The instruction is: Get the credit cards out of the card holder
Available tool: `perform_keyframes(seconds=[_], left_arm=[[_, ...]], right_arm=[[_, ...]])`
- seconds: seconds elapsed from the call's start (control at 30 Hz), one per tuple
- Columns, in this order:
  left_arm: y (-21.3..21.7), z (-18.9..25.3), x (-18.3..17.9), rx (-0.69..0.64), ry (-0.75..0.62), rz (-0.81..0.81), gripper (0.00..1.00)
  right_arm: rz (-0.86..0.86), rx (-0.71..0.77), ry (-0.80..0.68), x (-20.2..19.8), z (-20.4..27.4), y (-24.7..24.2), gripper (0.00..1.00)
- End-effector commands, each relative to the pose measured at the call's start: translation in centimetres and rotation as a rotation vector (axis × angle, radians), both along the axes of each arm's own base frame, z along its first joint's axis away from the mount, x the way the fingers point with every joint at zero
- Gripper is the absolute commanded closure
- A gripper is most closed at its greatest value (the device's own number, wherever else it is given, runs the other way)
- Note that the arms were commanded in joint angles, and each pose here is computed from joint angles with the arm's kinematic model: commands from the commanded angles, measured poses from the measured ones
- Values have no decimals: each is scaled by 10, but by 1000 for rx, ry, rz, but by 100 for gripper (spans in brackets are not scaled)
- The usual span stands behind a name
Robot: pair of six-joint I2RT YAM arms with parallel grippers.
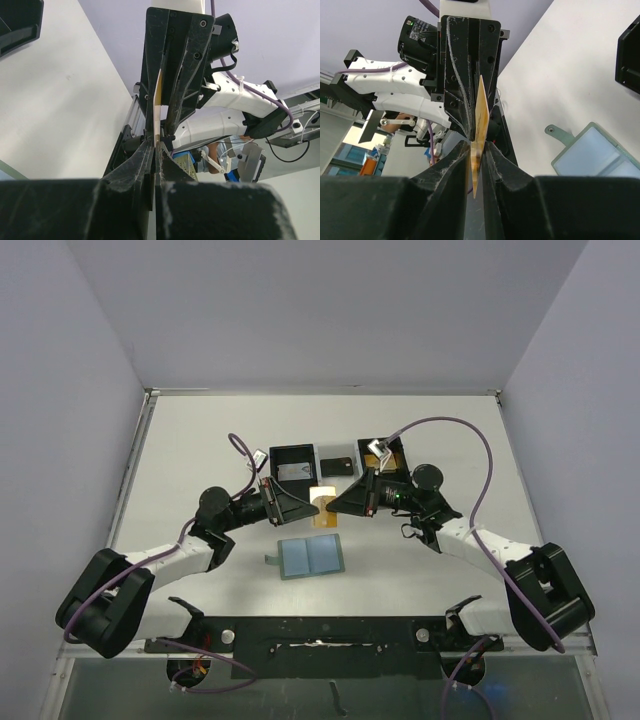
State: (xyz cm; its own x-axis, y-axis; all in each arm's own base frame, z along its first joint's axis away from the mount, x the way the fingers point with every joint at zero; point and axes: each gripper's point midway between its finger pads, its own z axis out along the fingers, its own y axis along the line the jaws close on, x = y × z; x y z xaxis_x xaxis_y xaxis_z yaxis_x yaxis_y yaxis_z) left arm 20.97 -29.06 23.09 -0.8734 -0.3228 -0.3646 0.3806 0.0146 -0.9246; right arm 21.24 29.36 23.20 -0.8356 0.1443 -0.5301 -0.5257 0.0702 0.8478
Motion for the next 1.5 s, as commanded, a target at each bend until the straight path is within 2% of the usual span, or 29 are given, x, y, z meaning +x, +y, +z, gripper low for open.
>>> perform_keyframes(seconds=[0.0, 0.13, 0.2, 0.33, 0.37, 0.4, 0.53, 0.63, 0.73, 0.87, 1.0, 1.17, 1.3, 1.47], left_arm=[[-2, 24, -3, -45, -97, -14, 100], [-2, 25, -3, -32, -105, -12, 100], [-2, 22, -2, -14, -102, 0, 99], [4, 8, 6, 84, -84, 67, 51], [6, 6, 9, 115, -89, 92, 41], [9, 0, 12, 155, -98, 118, 36], [22, -8, 23, 264, -97, 217, 34], [32, -11, 29, 312, -97, 279, 33], [40, -17, 32, 344, -84, 328, 32], [46, -24, 32, 362, -68, 356, 32], [48, -30, 34, 376, -47, 361, 31], [48, -33, 34, 387, -41, 349, 31], [49, -38, 33, 412, -29, 345, 31], [55, -49, 31, 467, -6, 348, 31]], right_arm=[[42, 40, -76, -5, 19, 6, 85], [41, 33, -81, -5, 18, 7, 99], [23, 26, -85, -4, 19, 5, 100], [-84, -45, -117, 12, 15, -7, 100], [-118, -66, -127, 17, 16, -12, 100], [-156, -87, -139, 23, 16, -19, 100], [-346, -197, -194, 49, 15, -54, 100], [-508, -312, -297, 66, 19, -81, 100], [-677, -416, -470, 77, 33, -109, 100], [-794, -561, -809, 81, 54, -133, 100], [-708, -832, -1134, 83, 42, -141, 100], [-531, -1181, -1223, 108, 11, -157, 100], [-391, -1292, -1310, 122, 0, -155, 100], [-238, -1283, -1355, 134, -15, -148, 100]])
